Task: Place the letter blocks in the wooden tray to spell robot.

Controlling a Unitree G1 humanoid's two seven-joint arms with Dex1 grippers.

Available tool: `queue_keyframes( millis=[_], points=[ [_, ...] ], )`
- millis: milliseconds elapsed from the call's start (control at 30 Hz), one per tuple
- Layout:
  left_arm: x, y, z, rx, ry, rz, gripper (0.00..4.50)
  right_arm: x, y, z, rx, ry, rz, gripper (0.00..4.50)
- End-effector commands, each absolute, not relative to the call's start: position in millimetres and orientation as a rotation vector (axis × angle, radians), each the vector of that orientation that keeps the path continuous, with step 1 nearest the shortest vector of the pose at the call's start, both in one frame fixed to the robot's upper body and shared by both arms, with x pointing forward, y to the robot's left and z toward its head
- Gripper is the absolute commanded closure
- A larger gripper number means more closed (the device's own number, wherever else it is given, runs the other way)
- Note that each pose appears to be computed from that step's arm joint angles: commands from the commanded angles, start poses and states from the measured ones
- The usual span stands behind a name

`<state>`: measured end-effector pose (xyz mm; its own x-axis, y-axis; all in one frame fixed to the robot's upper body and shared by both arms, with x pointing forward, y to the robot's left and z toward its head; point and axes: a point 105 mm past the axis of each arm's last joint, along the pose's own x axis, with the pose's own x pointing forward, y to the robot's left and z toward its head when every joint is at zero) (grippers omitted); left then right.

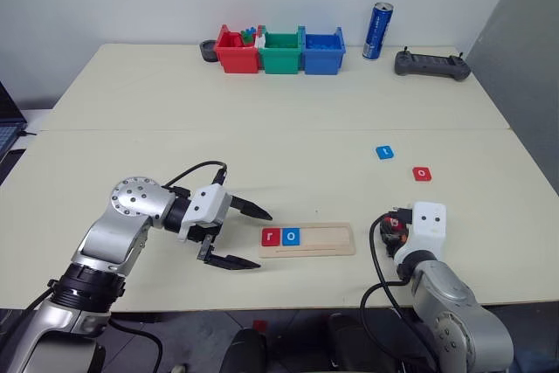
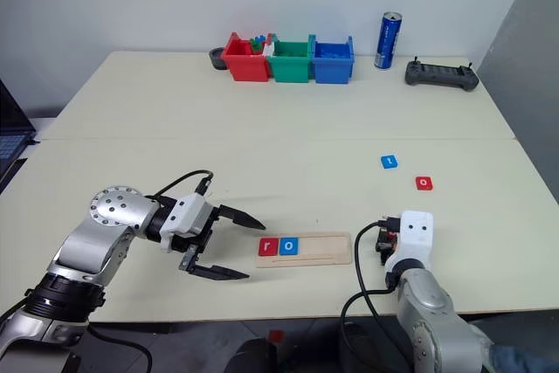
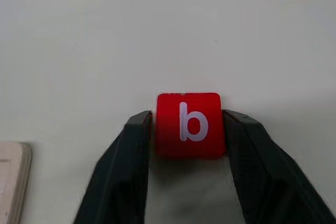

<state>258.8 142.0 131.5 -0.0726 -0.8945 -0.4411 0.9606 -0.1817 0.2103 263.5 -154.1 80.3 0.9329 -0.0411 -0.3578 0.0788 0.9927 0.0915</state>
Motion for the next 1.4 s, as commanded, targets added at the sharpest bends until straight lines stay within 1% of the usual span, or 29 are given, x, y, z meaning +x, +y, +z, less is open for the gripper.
queue_keyframes(
  millis=[33, 133, 200, 233, 267, 333, 400, 467, 533, 633, 933, 1033, 1133, 1267, 1400],
  points=[
    [255.2, 140.4, 132.8, 0.578, 0.140, -1.675, 0.00, 269.8, -166.6, 106.5, 0.119, 0.245, -0.099, 0.97],
    [253.5, 139.2, 133.5, 0.574, 0.141, -1.671, 0.00, 276.1, -172.3, 132.1, 0.104, 0.147, -0.069, 0.03],
    [253.4, 138.5, 135.1, 0.571, 0.140, -1.666, 0.00, 279.9, -163.7, 148.4, 0.052, 0.101, 0.100, 0.03],
    [253.7, 138.4, 135.5, 0.573, 0.140, -1.662, 0.00, 279.0, -158.2, 149.3, 0.012, 0.120, 0.206, 0.03],
    [254.2, 138.3, 135.7, 0.578, 0.140, -1.659, 0.00, 276.5, -155.6, 148.7, -0.063, 0.145, 0.329, 0.03],
    [254.6, 138.1, 135.9, 0.583, 0.141, -1.656, 0.00, 271.0, -157.3, 144.8, -0.166, 0.202, 0.489, 0.03],
    [255.0, 138.1, 135.9, 0.584, 0.142, -1.655, 0.00, 268.9, -162.9, 142.3, -0.234, 0.232, 0.575, 0.03],
    [256.6, 139.8, 134.1, 0.591, 0.149, -1.647, 0.00, 266.2, -172.0, 133.7, -0.324, 0.301, 0.694, 0.03],
    [258.1, 143.3, 131.5, 0.598, 0.157, -1.641, 0.00, 265.7, -180.4, 126.5, -0.374, 0.362, 0.769, 0.03],
    [257.7, 146.9, 128.1, 0.599, 0.161, -1.637, 0.00, 270.8, -187.7, 118.0, -0.440, 0.405, 0.845, 0.03],
    [255.0, 153.1, 121.9, 0.608, 0.172, -1.628, 0.00, 287.4, -188.0, 102.7, -0.487, 0.451, 0.964, 0.03],
    [255.3, 158.3, 116.3, 0.616, 0.181, -1.621, 0.00, 289.8, -190.9, 95.5, -0.504, 0.483, 0.981, 0.59],
    [254.8, 162.5, 112.1, 0.618, 0.186, -1.615, 0.00, 288.2, -192.3, 92.5, -0.516, 0.503, 1.005, 1.61],
    [252.7, 166.5, 106.6, 0.622, 0.190, -1.608, 0.00, 286.0, -185.9, 100.4, -0.513, 0.480, 1.044, 3.00],
    [250.9, 169.6, 103.2, 0.624, 0.194, -1.602, 0.00, 276.2, -162.6, 119.6, -0.525, 0.413, 1.136, 3.04]
  ],
)
